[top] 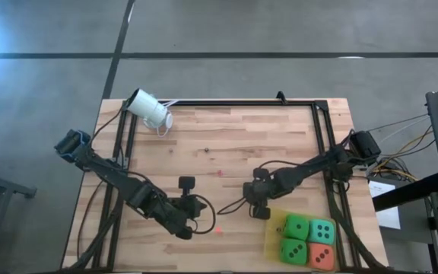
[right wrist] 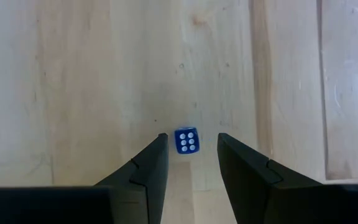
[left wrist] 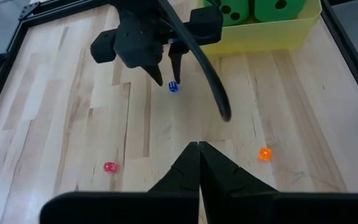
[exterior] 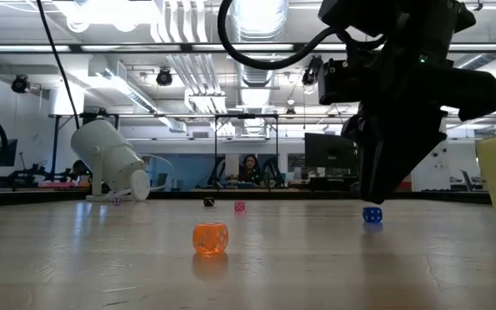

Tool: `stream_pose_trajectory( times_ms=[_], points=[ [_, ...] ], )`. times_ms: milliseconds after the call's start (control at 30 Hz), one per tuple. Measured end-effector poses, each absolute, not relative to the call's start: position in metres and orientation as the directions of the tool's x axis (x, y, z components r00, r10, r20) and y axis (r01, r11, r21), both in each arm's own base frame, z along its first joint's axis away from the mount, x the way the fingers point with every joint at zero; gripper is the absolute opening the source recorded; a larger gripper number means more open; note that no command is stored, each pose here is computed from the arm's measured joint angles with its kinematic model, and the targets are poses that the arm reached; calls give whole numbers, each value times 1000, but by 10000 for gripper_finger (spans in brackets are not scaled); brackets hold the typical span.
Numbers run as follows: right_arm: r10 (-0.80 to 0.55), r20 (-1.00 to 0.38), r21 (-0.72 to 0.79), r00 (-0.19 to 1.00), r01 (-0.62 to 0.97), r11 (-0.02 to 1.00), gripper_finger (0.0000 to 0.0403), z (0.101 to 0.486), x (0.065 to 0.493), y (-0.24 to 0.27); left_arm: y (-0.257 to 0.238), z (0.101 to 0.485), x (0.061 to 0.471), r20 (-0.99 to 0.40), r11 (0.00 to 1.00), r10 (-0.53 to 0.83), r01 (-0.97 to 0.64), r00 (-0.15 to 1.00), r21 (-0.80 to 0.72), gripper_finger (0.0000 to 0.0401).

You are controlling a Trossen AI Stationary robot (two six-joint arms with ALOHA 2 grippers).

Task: Pick & Place Dice
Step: Put the small blue die into the yellow bin

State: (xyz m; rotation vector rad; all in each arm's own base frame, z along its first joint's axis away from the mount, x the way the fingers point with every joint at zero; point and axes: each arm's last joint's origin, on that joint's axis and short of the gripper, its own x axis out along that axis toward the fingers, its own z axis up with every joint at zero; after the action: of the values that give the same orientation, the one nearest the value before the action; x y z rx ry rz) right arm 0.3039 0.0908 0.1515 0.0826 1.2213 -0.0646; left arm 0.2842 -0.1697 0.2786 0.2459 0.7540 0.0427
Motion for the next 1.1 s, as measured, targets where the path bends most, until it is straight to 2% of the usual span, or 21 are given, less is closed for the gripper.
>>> stream_pose_trajectory(
  times_ms=[633,1100],
  points=[
    [1,-940,39,340,106,994,134,150,304,88,-170,279,284,-672,971,126,47,729,233,2],
    [-26,-968,1,250,109,994,134,119,308,88,-170,279,284,-672,972,125,46,730,231,2]
  ],
)
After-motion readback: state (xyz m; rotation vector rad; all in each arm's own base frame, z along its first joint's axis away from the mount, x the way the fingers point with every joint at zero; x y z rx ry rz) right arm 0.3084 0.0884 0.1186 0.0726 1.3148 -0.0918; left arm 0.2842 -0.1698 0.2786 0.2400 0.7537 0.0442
